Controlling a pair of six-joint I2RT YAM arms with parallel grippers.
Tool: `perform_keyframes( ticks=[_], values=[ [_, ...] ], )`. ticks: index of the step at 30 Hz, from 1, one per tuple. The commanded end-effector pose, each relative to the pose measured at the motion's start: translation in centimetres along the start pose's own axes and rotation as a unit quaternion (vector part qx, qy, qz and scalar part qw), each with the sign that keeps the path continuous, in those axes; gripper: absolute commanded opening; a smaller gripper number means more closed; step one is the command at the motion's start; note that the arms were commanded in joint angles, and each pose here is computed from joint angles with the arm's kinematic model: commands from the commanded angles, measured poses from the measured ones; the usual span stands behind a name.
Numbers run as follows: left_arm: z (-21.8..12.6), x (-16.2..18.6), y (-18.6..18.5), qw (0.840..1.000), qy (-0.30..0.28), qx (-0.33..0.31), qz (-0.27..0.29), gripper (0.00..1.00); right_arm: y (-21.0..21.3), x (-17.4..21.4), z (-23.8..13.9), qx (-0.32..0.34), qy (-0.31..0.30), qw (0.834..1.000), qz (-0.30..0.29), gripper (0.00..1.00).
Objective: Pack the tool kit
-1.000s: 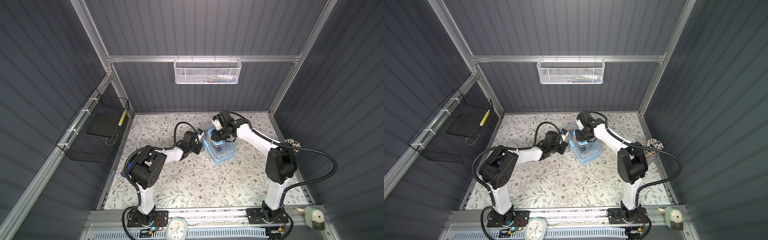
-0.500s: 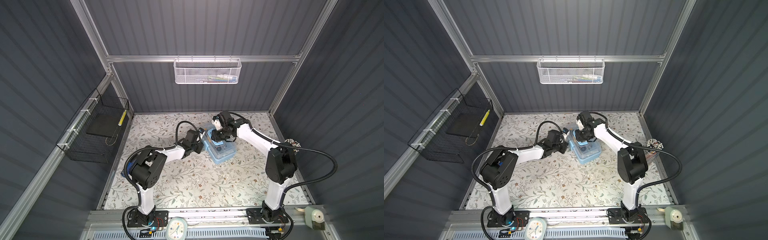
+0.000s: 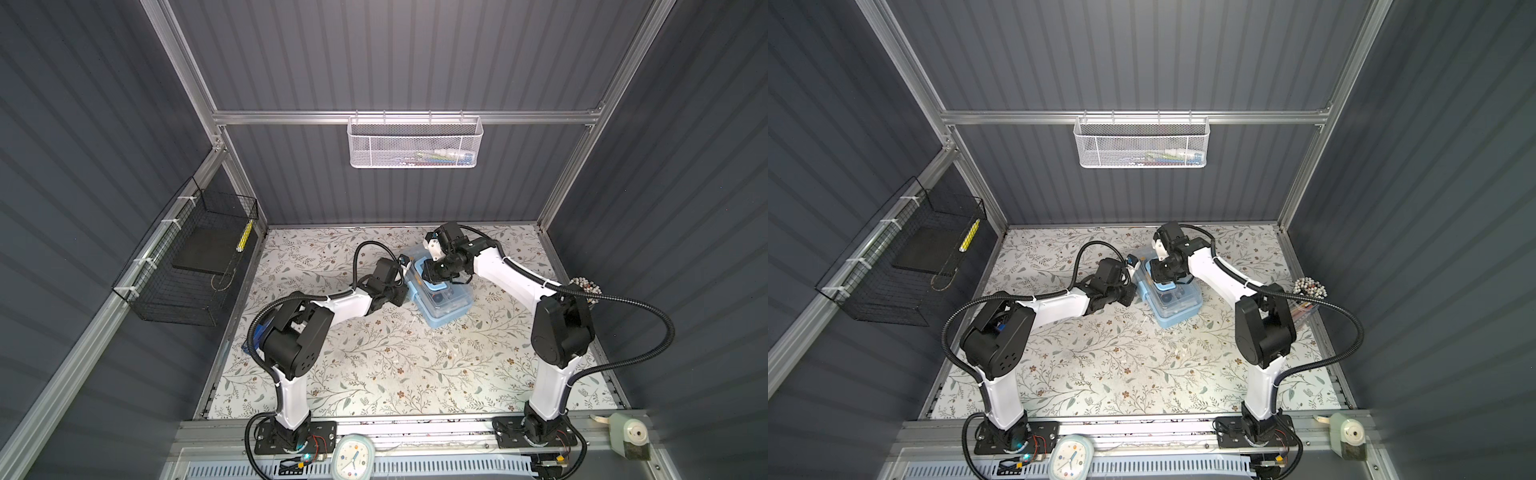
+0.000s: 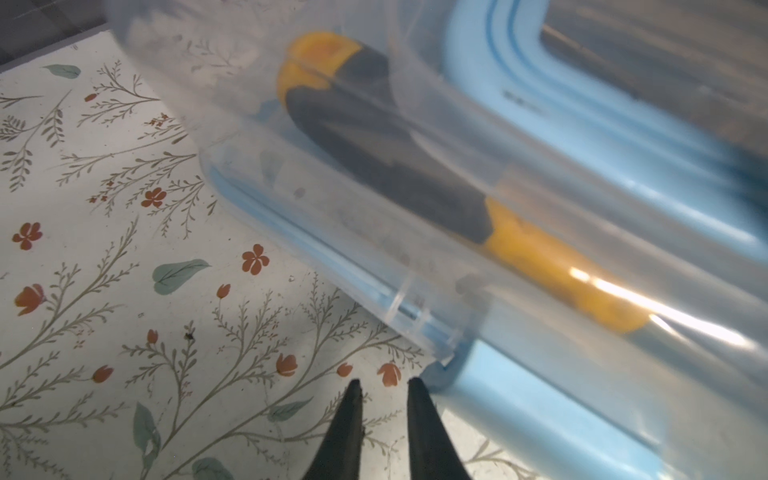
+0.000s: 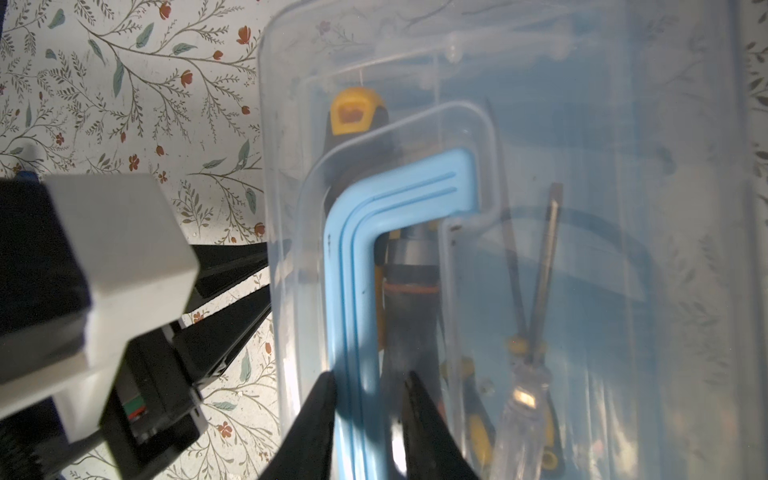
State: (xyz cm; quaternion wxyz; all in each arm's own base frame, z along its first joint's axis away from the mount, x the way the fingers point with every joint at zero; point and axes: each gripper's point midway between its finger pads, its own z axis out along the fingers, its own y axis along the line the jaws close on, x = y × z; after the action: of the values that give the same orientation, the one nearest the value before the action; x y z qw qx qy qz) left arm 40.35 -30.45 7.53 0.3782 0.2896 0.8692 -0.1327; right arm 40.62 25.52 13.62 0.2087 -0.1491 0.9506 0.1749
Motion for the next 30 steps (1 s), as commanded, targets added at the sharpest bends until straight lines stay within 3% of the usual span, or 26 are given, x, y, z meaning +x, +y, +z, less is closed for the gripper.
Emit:
perform_keyframes(
  ticks=[1,15,30],
  values=[
    [-0.6,-1.0,-1.0,1.000,-0.004,0.008,-0.008,0.22,-1.3,3.1,1.8,0.016,0.056,0.998,0.019,0.28],
    [0.1,-0.5,-1.6,0.999,-0.011,0.006,-0.045,0.23,-1.4,4.6,2.3,0.011,0.077,0.996,0.037,0.15],
    [1.2,0.8,-2.8,0.998,0.000,0.009,-0.056,0.22,-1.6,5.4,2.6,0.013,0.088,0.995,0.040,0.14]
  ],
)
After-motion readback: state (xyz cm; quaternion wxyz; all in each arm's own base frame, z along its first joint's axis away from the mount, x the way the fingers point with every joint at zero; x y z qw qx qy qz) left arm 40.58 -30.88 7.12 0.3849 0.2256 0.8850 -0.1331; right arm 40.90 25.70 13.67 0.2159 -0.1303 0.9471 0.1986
